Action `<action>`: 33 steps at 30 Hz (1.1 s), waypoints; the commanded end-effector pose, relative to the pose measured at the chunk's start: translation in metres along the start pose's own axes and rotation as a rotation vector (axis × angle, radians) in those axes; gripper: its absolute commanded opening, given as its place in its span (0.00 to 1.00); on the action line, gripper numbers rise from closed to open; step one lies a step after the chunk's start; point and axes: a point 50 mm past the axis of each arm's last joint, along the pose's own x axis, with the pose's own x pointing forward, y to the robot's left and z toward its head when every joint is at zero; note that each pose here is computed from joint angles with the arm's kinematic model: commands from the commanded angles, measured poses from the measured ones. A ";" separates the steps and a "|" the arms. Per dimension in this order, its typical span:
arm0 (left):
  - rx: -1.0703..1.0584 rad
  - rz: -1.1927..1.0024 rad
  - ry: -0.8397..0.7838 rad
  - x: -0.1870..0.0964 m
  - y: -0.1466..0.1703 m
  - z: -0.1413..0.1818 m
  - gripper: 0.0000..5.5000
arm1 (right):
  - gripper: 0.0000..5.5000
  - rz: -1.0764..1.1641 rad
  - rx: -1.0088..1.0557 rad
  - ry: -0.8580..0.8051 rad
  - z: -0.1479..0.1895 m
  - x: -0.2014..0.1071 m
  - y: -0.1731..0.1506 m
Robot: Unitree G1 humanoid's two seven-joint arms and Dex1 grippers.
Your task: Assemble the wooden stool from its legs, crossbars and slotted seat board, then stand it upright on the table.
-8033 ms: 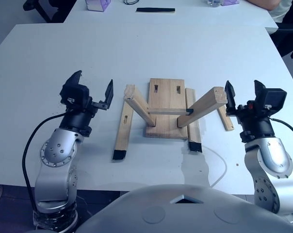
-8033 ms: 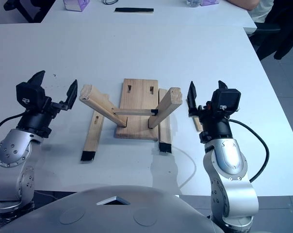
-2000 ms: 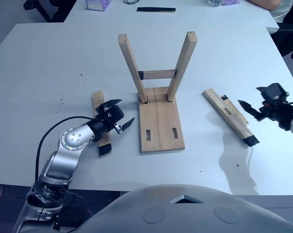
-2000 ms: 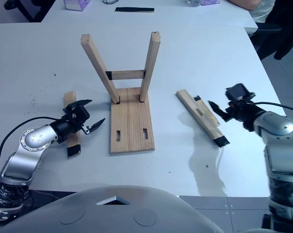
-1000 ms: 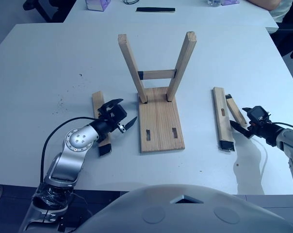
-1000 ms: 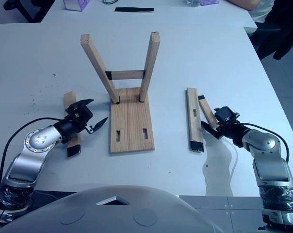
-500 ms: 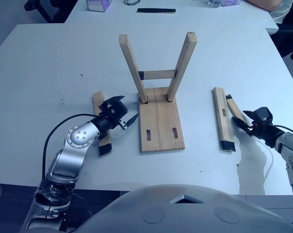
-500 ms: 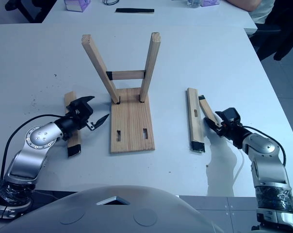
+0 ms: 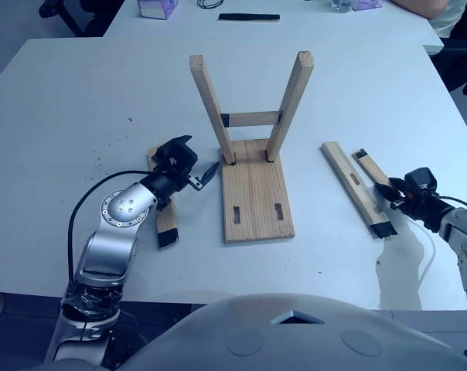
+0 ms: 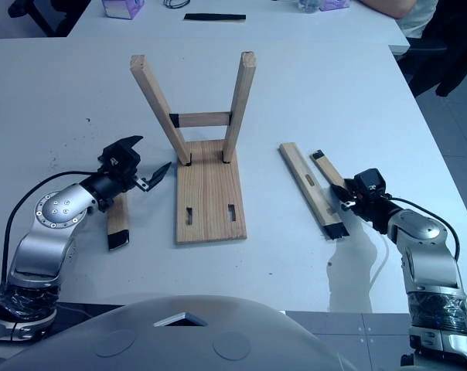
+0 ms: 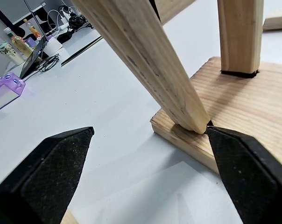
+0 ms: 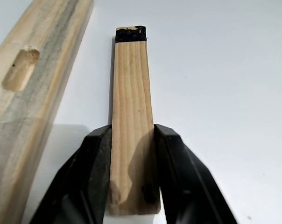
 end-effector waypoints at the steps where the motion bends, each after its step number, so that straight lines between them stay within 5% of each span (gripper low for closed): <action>1: -0.040 -0.054 -0.082 -0.012 0.011 0.021 0.82 | 0.24 0.073 0.073 -0.149 0.030 -0.008 0.002; 6: -0.243 -0.394 -0.363 -0.035 0.008 0.084 0.77 | 0.24 0.422 0.155 -0.516 0.116 -0.048 0.025; 10: -0.352 -0.562 -0.488 -0.040 0.006 0.114 0.66 | 0.24 0.723 0.090 -0.583 0.154 -0.068 0.046; 18: -0.514 -0.798 -0.571 -0.037 0.000 0.147 0.66 | 0.24 1.142 0.082 -0.628 0.200 -0.077 0.074; 33: -0.557 -0.901 -0.539 -0.028 -0.012 0.156 0.66 | 0.24 1.228 0.063 -0.521 0.197 -0.051 0.108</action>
